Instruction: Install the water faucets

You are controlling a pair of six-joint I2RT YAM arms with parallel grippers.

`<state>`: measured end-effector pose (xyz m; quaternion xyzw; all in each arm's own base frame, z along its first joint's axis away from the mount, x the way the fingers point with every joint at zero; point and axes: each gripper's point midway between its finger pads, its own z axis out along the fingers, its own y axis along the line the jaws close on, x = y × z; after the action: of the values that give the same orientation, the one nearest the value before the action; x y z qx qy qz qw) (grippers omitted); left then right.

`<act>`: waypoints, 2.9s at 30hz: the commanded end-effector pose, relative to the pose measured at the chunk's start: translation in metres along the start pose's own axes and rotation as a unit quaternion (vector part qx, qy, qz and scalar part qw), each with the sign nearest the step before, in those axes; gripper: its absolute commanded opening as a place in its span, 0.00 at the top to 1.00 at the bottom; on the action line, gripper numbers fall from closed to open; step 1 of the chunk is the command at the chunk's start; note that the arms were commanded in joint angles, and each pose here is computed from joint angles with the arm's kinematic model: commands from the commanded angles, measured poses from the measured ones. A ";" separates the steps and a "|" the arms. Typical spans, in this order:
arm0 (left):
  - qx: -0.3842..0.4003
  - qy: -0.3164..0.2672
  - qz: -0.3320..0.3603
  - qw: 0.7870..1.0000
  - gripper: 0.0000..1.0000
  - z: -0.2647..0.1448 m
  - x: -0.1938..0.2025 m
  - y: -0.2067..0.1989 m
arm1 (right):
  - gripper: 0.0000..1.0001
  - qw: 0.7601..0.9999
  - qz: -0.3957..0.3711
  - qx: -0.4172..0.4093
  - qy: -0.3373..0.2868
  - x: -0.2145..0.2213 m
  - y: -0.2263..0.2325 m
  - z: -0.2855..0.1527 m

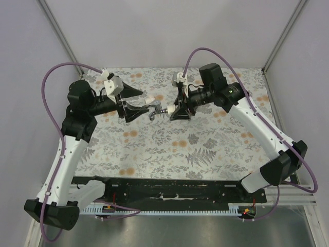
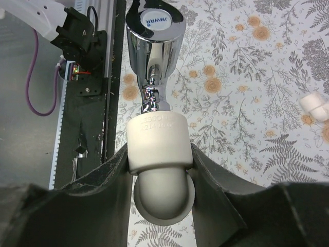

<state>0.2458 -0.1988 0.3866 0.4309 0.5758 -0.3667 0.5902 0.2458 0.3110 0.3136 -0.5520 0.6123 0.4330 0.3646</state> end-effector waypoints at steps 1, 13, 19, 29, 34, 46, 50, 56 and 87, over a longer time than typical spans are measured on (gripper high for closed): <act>0.094 -0.003 0.022 0.995 0.20 0.004 0.000 -0.022 | 1.00 0.997 -0.072 0.013 -0.016 -0.027 0.005 -0.011; 0.116 0.025 0.051 0.992 0.24 0.042 0.019 -0.033 | 1.00 0.995 -0.094 0.019 0.018 -0.024 0.011 0.000; 0.136 0.081 0.048 0.986 0.34 0.050 0.048 -0.040 | 1.00 0.994 -0.100 0.024 0.022 -0.024 0.014 0.000; 0.132 0.092 0.069 0.985 0.55 0.046 0.053 -0.046 | 1.00 0.994 -0.105 0.023 0.026 -0.024 0.017 0.002; 0.153 0.088 0.071 0.982 0.98 0.048 0.056 -0.057 | 1.00 0.996 -0.089 0.010 0.018 -0.026 0.022 0.007; -0.168 -0.028 0.188 0.967 0.98 0.051 0.051 -0.017 | 1.00 0.962 0.223 0.153 -0.029 -0.021 -0.023 0.026; -0.265 -0.044 0.216 0.939 0.98 0.046 0.059 -0.012 | 1.00 0.927 0.318 0.193 -0.056 -0.020 -0.034 0.027; -0.336 -0.062 0.146 0.928 0.98 0.045 0.083 -0.011 | 0.58 0.910 0.360 0.196 -0.059 -0.019 -0.037 0.031; -0.369 0.034 -0.113 0.922 0.98 0.042 0.157 0.001 | 0.57 0.908 0.397 0.029 -0.132 -0.068 -0.009 0.055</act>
<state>0.2717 -0.2152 0.2159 0.1434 0.7352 -0.1438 0.6467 0.2949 0.3551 0.3090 -0.1413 0.8111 0.4841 0.2965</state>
